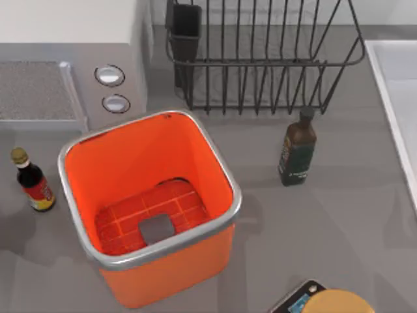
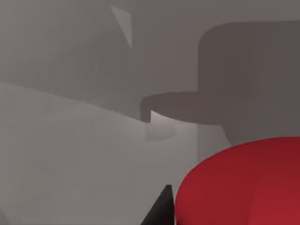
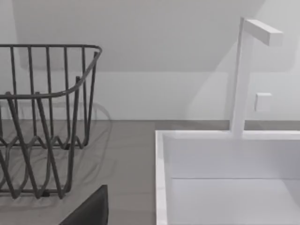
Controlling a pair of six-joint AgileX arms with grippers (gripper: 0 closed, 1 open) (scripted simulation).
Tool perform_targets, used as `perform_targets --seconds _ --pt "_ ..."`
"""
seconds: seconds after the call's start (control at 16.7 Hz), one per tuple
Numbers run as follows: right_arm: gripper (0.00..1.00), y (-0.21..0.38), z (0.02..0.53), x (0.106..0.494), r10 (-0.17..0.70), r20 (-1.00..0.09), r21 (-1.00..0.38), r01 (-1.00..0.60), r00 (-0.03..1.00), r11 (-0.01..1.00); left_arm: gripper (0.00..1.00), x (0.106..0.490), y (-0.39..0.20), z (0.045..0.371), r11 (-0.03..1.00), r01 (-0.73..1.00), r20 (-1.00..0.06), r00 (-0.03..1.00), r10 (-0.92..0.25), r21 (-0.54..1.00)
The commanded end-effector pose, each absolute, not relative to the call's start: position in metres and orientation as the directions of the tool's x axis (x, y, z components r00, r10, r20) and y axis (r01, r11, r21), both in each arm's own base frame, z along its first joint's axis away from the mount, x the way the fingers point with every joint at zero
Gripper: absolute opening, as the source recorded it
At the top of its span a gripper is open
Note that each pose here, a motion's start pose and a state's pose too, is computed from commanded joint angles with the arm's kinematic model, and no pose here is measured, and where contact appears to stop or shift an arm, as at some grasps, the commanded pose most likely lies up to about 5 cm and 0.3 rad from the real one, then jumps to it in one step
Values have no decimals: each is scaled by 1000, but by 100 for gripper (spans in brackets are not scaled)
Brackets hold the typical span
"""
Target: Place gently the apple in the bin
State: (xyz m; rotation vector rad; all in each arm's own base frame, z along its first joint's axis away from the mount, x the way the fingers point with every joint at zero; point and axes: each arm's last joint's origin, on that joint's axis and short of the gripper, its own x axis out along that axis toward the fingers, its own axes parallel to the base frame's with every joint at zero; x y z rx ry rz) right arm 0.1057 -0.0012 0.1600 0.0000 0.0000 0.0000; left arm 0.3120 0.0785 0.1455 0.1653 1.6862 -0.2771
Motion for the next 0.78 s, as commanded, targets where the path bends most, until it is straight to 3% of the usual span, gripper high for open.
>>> perform_targets --seconds 0.24,0.54,0.78 --pt "100 -1 160 106 0 0 0 0 1000 1000 0 317 83 191 962 256 -989 -139 -55 -90" --pt "100 -1 160 106 0 0 0 0 1000 1000 0 318 89 255 980 198 -999 -35 -10 -17" --pt "100 -1 160 106 0 0 0 0 1000 1000 0 318 89 264 982 188 -1000 -10 2 0"
